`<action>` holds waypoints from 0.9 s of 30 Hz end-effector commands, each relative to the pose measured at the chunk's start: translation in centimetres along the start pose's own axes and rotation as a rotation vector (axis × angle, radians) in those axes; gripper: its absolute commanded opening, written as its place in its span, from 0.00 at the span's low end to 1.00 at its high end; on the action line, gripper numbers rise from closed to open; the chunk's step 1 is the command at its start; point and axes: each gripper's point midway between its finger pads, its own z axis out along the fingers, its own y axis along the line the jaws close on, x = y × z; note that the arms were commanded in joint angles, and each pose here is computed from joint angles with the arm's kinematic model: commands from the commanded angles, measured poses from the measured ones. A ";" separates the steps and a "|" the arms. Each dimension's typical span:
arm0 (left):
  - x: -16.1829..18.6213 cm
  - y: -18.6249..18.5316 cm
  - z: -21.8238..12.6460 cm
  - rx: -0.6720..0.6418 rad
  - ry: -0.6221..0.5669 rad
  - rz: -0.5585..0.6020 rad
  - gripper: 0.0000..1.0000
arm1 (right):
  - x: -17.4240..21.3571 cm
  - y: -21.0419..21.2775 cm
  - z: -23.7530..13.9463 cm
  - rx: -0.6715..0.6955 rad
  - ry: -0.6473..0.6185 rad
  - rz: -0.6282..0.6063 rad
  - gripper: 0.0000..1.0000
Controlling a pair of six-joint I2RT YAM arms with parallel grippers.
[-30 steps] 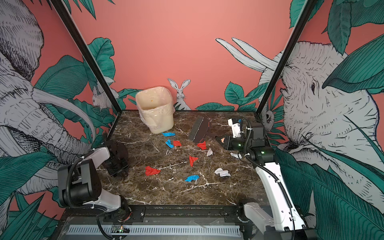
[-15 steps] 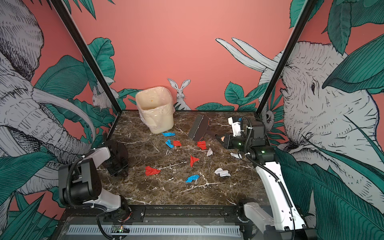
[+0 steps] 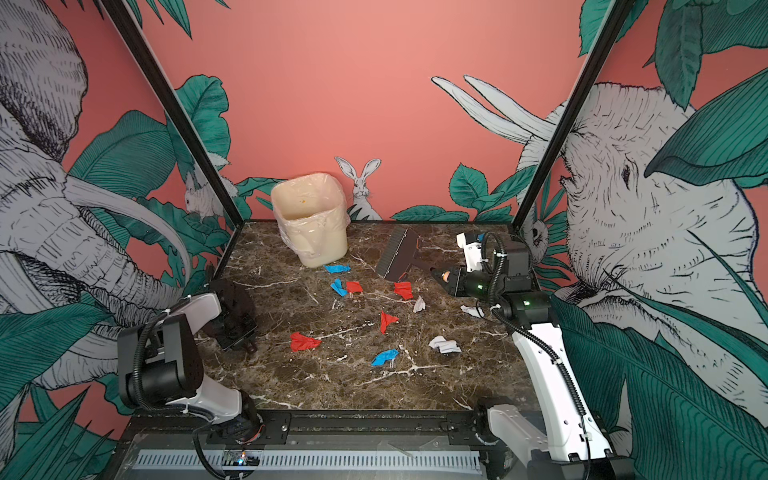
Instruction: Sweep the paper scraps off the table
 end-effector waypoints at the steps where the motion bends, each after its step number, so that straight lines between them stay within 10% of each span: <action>1: -0.2 -0.1 0.5 -0.001 -0.004 -0.007 0.18 | -2.0 1.9 -0.9 -0.052 -0.064 -0.061 0.00; 9: -0.3 -0.3 0.1 0.015 -0.023 0.011 0.00 | -1.5 1.3 -0.6 -0.036 -0.051 -0.046 0.00; 27: 0.5 -1.0 -8.7 0.077 -0.183 0.232 0.00 | -0.7 0.0 -0.7 0.051 0.015 0.039 0.00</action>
